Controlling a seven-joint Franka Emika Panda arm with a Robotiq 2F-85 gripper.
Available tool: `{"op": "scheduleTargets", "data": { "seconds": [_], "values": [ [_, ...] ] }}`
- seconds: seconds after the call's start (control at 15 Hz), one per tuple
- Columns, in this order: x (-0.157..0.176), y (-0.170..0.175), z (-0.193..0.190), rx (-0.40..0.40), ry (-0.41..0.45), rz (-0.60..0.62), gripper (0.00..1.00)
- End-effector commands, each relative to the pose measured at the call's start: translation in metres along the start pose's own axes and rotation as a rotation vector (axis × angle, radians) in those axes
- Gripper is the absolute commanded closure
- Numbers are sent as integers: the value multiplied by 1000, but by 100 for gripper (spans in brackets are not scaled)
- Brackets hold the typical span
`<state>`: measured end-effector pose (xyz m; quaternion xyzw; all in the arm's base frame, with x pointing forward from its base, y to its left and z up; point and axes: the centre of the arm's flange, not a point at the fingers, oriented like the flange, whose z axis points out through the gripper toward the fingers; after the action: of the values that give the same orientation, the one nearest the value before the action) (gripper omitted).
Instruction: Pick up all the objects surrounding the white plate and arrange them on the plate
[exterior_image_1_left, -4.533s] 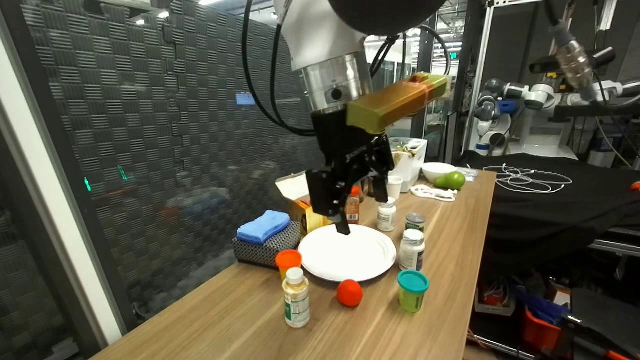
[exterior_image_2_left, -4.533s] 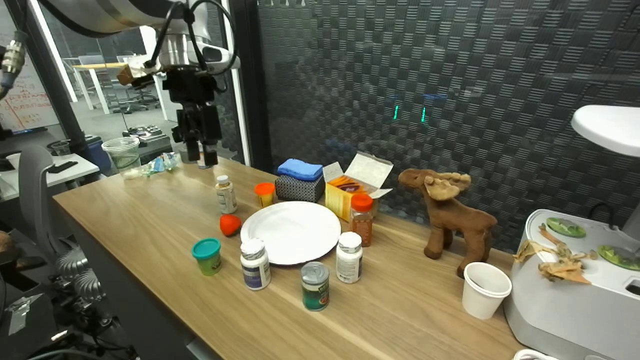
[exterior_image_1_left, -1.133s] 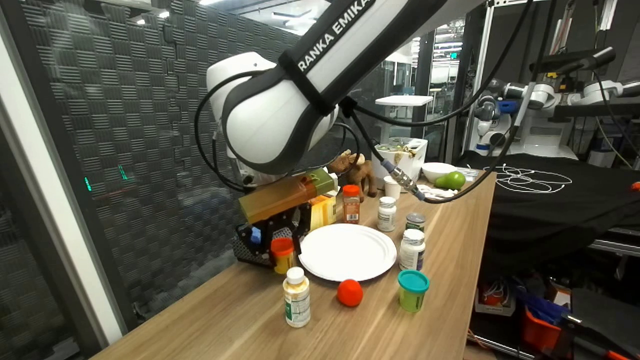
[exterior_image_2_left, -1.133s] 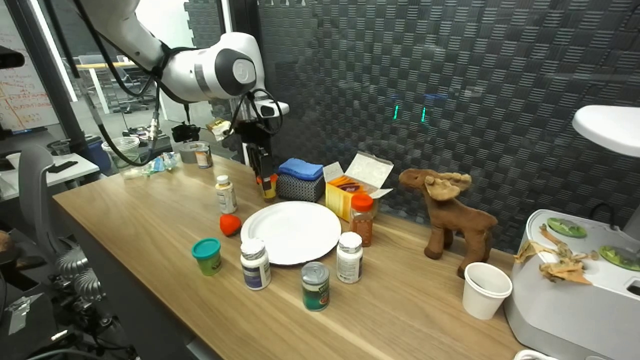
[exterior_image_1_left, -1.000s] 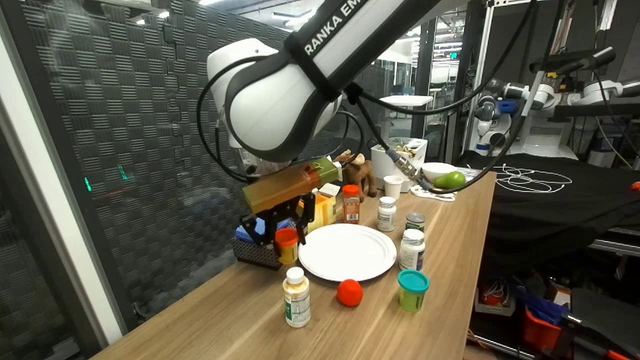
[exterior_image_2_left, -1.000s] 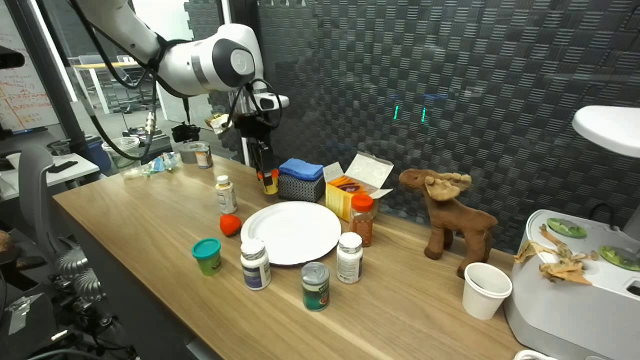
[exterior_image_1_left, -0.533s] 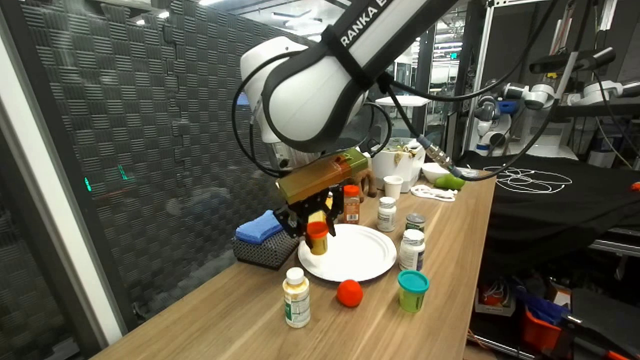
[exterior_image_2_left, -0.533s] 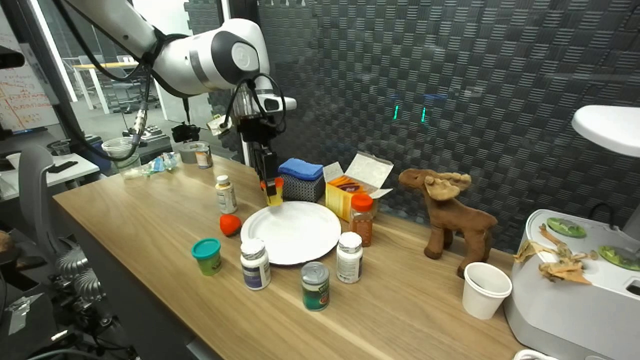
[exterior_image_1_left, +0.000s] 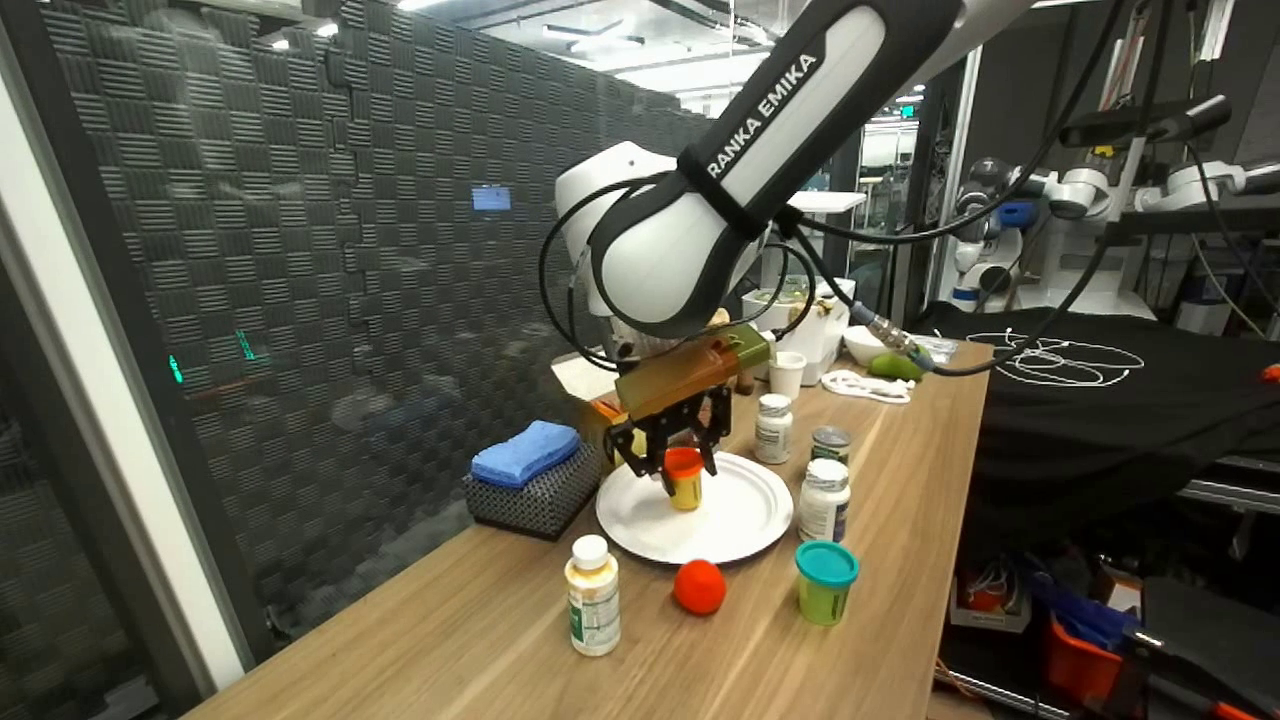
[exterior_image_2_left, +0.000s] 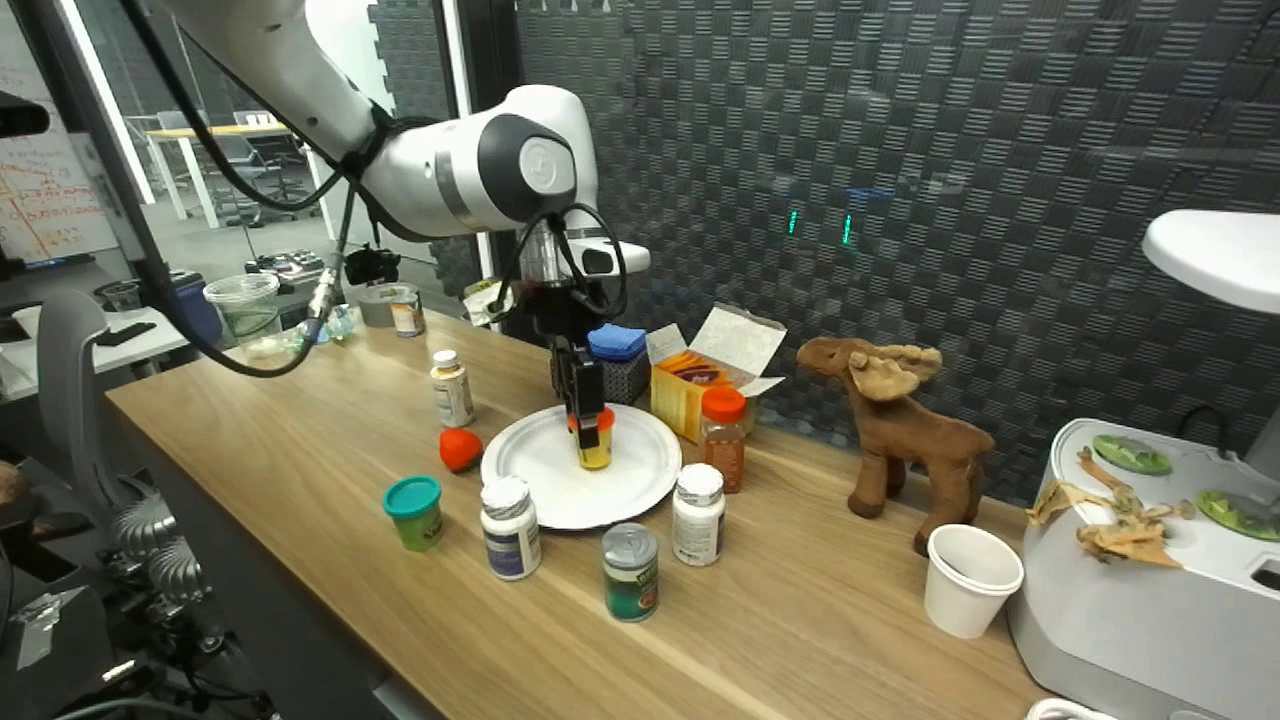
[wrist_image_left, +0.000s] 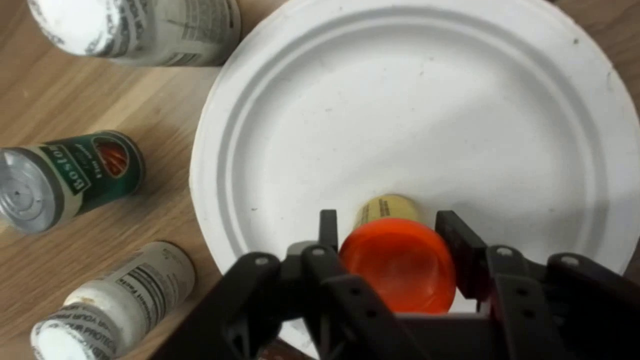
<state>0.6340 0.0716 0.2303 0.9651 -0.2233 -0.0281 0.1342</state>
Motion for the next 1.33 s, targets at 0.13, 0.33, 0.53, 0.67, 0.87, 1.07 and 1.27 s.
{"op": "scheduleTargets", "data": {
  "seconds": [0.13, 0.33, 0.53, 0.67, 0.87, 1.07, 1.27],
  "values": [
    [29, 17, -11, 51, 41, 68, 73],
    [32, 11, -10, 89, 43, 74, 73],
    [32, -1, -3, 93, 36, 71, 73],
    [33, -4, 5, 67, 33, 80, 73],
    [36, -5, 7, 54, 39, 96, 73],
    [36, -5, 4, 65, 43, 105, 73],
    [37, -4, 1, 71, 49, 113, 73]
  ]
}}
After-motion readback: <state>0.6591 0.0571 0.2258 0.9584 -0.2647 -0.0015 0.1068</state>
